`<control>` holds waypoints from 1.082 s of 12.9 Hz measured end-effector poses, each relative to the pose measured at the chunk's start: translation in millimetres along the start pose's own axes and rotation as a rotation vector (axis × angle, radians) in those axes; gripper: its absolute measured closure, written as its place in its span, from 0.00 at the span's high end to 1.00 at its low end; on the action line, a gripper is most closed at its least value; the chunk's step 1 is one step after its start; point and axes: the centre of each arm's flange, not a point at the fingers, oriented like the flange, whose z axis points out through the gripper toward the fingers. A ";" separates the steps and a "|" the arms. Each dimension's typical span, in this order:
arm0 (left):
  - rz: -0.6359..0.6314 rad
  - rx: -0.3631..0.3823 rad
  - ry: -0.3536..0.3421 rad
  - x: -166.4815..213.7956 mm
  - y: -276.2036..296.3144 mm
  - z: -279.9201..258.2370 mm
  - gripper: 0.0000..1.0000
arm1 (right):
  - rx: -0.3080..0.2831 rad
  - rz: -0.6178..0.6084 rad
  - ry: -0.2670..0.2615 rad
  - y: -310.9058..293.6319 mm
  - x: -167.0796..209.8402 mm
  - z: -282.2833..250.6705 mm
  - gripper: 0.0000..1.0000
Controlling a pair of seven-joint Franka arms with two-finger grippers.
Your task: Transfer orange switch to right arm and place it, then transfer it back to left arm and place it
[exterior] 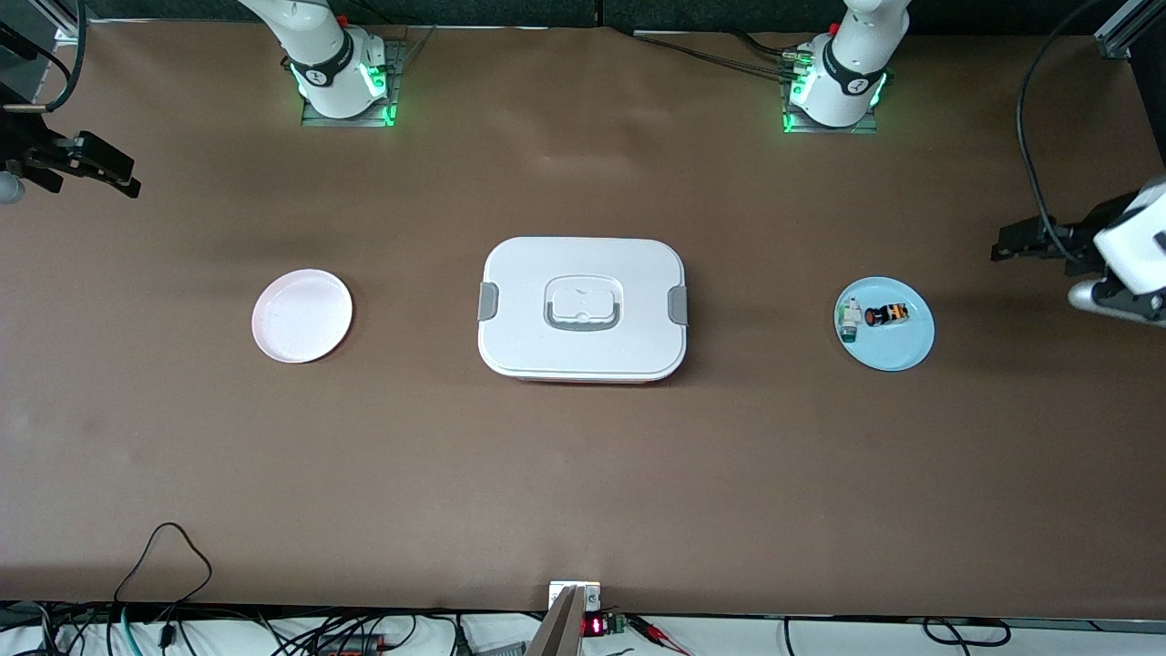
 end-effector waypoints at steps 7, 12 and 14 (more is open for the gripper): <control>0.033 -0.008 0.052 -11.5 38.2 -25.7 1.00 | 0.000 0.000 0.000 -0.1 0.0 -0.2 1.00; 0.039 0.031 0.057 -13.4 55.2 -30.4 1.00 | 0.000 -0.001 0.000 -0.4 0.1 -0.3 1.00; 0.022 0.044 0.058 -15.2 50.5 -32.3 1.00 | 0.000 -0.001 0.000 -0.4 0.1 -0.3 1.00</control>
